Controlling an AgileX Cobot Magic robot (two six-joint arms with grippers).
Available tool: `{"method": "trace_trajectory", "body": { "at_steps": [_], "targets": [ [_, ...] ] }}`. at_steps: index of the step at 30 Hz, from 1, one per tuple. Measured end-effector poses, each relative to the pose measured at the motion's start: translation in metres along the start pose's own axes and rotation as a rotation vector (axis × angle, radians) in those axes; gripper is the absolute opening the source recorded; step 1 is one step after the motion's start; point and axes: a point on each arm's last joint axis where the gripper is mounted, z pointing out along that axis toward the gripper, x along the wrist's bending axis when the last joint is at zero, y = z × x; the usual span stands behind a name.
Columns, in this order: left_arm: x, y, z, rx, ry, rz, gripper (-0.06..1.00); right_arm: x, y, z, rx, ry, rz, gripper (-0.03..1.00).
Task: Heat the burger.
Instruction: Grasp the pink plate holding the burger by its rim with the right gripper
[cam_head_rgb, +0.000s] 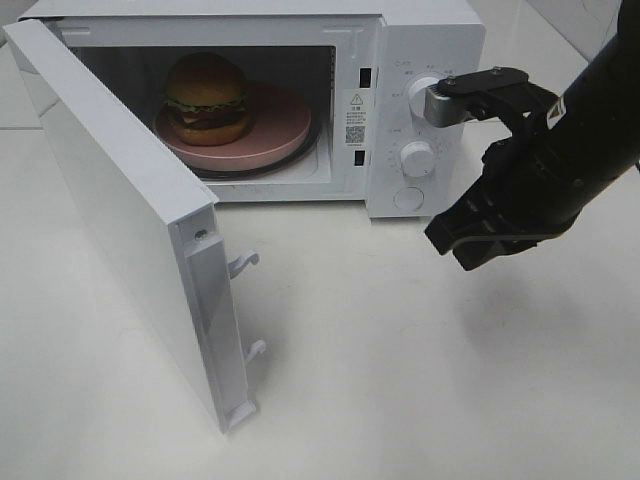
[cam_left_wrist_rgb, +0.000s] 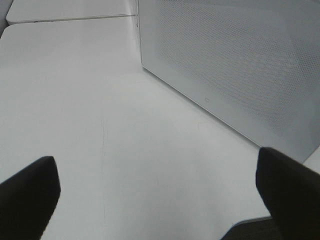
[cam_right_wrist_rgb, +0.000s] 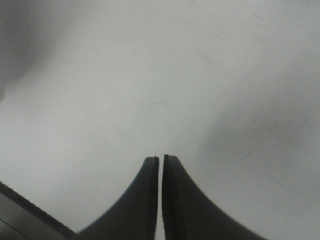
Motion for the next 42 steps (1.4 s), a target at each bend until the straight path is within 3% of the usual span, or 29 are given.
{"method": "trace_trajectory", "body": {
  "at_steps": [1,2,4,5,6,8,9,11,12,13,14,15,17,18,19,20,29,34,36,37,39,41,42],
  "targets": [
    [0.0,0.0,0.0,0.0,0.0,0.0,0.99,0.0,0.0,0.0,0.0,0.0,0.0,0.05],
    [0.0,0.0,0.0,0.0,0.0,0.0,0.99,0.001,0.002,-0.005,0.03,0.008,-0.111,0.05],
    [0.0,0.0,0.0,0.0,0.0,0.0,0.99,0.002,0.004,-0.008,0.035,0.012,-0.159,0.05],
    [0.0,0.0,0.0,0.0,0.0,0.0,0.99,0.003,0.005,-0.014,0.051,0.023,-0.281,0.06],
    [0.0,0.0,0.0,0.0,0.0,0.0,0.99,0.003,0.005,-0.014,0.051,0.023,-0.281,0.06],
    [0.0,0.0,0.0,0.0,0.0,0.0,0.99,0.004,0.006,-0.017,0.072,0.039,-0.466,0.06],
    [0.0,0.0,0.0,0.0,0.0,0.0,0.99,0.004,0.006,-0.017,0.072,0.039,-0.466,0.06],
    [0.0,0.0,0.0,0.0,0.0,0.0,0.99,0.004,0.006,-0.019,0.08,0.049,-0.655,0.07],
    [0.0,0.0,0.0,0.0,0.0,0.0,0.99,0.004,0.006,-0.019,0.08,0.049,-0.655,0.07],
    [0.0,0.0,0.0,0.0,0.0,0.0,0.99,0.003,0.006,-0.019,0.084,0.046,-0.821,0.08],
    [0.0,0.0,0.0,0.0,0.0,0.0,0.99,0.003,0.006,-0.019,0.084,0.046,-0.821,0.08],
    [0.0,0.0,0.0,0.0,0.0,0.0,0.99,0.001,0.006,-0.019,0.094,0.036,-0.976,0.08],
    [0.0,0.0,0.0,0.0,0.0,0.0,0.99,0.0,0.006,-0.019,0.102,0.026,-1.035,0.08],
    [0.0,0.0,0.0,0.0,0.0,0.0,0.99,-0.003,0.006,-0.019,0.12,0.009,-1.14,0.09],
    [0.0,0.0,0.0,0.0,0.0,0.0,0.99,-0.003,0.006,-0.019,0.12,0.009,-1.14,0.09],
    [0.0,0.0,0.0,0.0,0.0,0.0,0.99,-0.006,0.005,-0.019,0.146,-0.015,-1.225,0.09],
    [0.0,0.0,0.0,0.0,0.0,0.0,0.99,-0.012,0.012,-0.019,0.126,-0.112,-1.332,0.12],
    [0.0,0.0,0.0,0.0,0.0,0.0,0.99,-0.012,0.018,-0.019,0.076,-0.153,-1.34,0.22],
    [0.0,0.0,0.0,0.0,0.0,0.0,0.99,-0.008,0.021,-0.019,0.057,-0.183,-1.37,0.35],
    [0.0,0.0,0.0,0.0,0.0,0.0,0.99,-0.008,0.021,-0.019,0.057,-0.183,-1.37,0.35],
    [0.0,0.0,0.0,0.0,0.0,0.0,0.99,-0.001,0.025,-0.019,0.01,-0.218,-1.346,0.59],
    [0.0,0.0,0.0,0.0,0.0,0.0,0.99,0.001,0.026,-0.019,-0.001,-0.223,-1.337,0.65],
    [0.0,0.0,0.0,0.0,0.0,0.0,0.99,0.004,0.028,-0.019,-0.019,-0.237,-1.315,0.79]
  ]
}}
